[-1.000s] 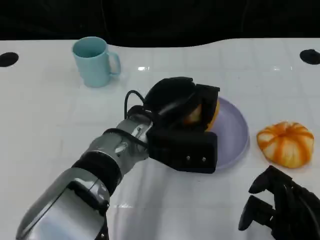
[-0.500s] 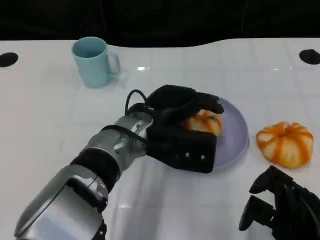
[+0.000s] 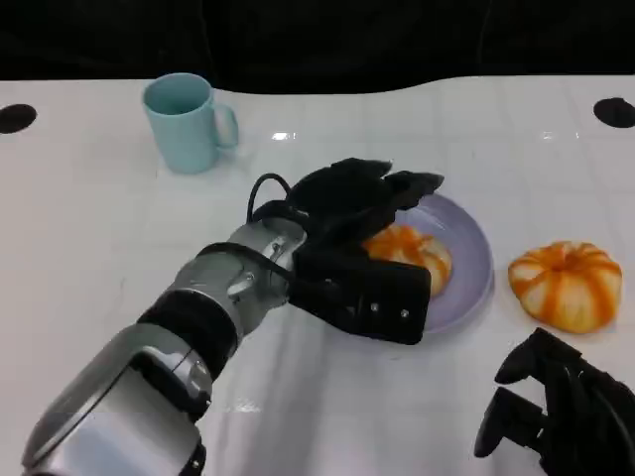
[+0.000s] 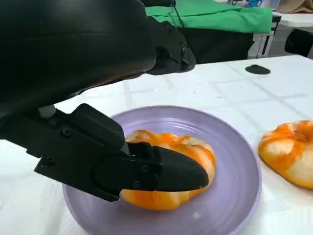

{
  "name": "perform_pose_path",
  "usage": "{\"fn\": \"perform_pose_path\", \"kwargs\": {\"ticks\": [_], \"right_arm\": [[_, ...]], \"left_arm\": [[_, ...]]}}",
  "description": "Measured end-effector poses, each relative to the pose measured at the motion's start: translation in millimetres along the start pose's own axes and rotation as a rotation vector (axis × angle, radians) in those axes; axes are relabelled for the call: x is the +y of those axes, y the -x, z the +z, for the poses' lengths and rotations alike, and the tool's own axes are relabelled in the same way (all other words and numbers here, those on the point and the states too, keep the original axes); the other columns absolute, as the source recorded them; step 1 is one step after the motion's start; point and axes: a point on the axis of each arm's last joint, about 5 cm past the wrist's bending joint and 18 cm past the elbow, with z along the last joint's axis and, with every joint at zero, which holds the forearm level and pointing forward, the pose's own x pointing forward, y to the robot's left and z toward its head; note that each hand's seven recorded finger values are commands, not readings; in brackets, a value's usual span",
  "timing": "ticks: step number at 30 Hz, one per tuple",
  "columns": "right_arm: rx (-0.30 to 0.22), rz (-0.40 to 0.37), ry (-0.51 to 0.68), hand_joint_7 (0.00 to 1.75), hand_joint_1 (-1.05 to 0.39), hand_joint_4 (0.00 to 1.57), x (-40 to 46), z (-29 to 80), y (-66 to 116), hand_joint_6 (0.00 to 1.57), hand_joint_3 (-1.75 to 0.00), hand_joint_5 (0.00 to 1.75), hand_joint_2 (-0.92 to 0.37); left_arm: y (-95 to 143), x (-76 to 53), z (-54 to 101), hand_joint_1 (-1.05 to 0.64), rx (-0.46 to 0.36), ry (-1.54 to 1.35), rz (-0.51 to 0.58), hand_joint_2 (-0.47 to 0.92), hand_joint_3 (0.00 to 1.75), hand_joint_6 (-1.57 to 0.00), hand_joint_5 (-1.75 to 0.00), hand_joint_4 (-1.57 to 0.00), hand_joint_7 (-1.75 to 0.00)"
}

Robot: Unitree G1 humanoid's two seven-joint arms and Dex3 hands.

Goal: Grasp the bread from the table and place it into the plate.

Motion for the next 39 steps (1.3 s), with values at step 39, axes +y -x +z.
{"fn": "perform_pose_path", "kwargs": {"ticks": [39], "right_arm": [[-0.001,0.005,-0.005,1.67,-0.51,0.64,-0.9,0.6,0.2,0.45,-0.46,1.75,-0.92]], "left_arm": [[64.6,-9.3,-28.0,-0.79,-0.159,0.437,0.232,0.92,0.33,-0.23,-0.17,-0.27,-0.09]]}}
